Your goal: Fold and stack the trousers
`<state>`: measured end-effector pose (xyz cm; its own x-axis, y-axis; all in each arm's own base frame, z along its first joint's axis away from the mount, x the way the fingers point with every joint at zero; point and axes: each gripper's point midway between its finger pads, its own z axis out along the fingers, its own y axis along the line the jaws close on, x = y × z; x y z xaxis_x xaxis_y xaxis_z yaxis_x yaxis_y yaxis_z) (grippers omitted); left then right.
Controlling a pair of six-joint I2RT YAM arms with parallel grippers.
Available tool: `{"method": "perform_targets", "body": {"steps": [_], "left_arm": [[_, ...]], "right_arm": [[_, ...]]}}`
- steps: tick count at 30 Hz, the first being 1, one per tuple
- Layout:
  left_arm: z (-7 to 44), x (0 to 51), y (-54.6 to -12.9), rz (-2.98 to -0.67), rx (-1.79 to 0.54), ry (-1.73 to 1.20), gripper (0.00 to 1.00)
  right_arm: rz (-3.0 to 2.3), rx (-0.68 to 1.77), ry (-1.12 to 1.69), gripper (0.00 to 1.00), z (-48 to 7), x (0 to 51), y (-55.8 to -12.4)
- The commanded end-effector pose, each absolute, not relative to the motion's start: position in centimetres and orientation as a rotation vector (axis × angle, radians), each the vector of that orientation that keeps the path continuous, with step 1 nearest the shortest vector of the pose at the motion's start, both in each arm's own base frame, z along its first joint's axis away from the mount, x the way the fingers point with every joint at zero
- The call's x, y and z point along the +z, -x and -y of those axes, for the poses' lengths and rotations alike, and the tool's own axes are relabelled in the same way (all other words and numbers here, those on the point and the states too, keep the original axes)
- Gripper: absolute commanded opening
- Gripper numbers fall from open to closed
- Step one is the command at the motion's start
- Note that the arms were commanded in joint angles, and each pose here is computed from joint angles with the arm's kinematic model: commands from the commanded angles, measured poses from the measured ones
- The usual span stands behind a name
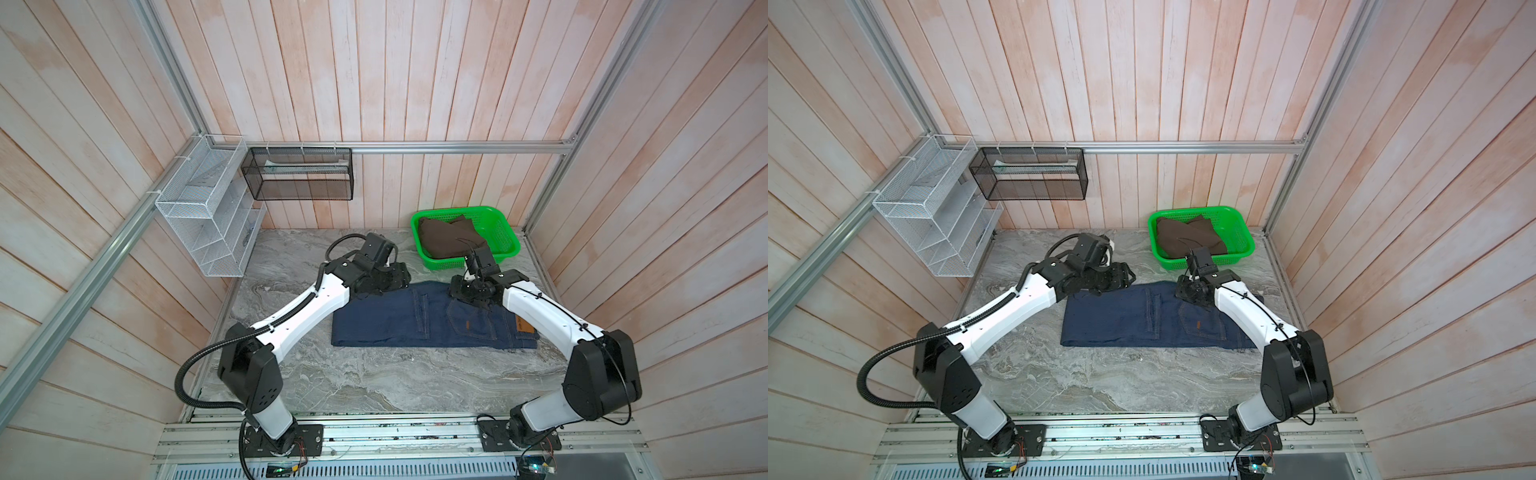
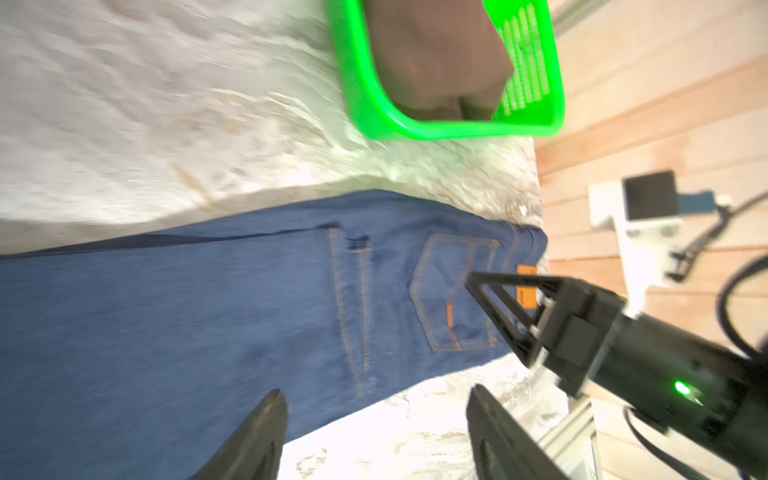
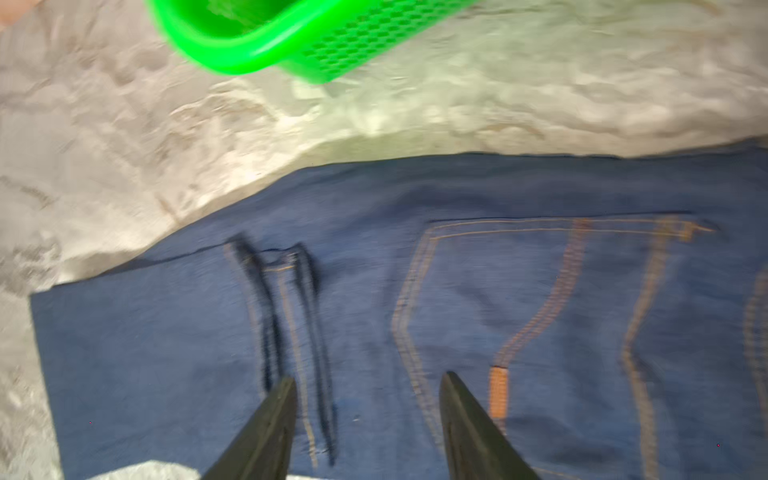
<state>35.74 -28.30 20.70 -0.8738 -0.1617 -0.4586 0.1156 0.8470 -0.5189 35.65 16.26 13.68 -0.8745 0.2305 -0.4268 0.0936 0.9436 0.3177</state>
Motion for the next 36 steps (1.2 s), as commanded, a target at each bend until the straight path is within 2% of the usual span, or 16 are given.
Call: {"method": "perform_targets", "body": {"steps": [1,6,15,25,36], "left_arm": [[25.2,14.4,-34.9,-2.650,-0.709,0.140,0.70],[20.4,12.0,-33.5,-2.684,-0.669,0.220,0.74],[14.0,10.5,-32.5,-2.741,-0.566,0.223,0.79],[12.2,7.1,-33.2,-2.808,-0.687,0.187,0.80],[13.8,5.1,-33.9,-2.834,-0.884,0.141,0.78]], "right_arm": [[-2.688,0.415,-0.175,0.54,-19.3,12.3,-34.9],[-2.757,0.445,-0.105,0.53,-22.8,9.8,-33.9],[-2.815,0.371,-0.117,0.52,-21.9,6.0,-32.8],[-2.856,0.334,-0.127,0.52,-21.1,3.5,-32.4],[-2.886,0.357,-0.144,0.49,-21.1,2.2,-32.0]]}}
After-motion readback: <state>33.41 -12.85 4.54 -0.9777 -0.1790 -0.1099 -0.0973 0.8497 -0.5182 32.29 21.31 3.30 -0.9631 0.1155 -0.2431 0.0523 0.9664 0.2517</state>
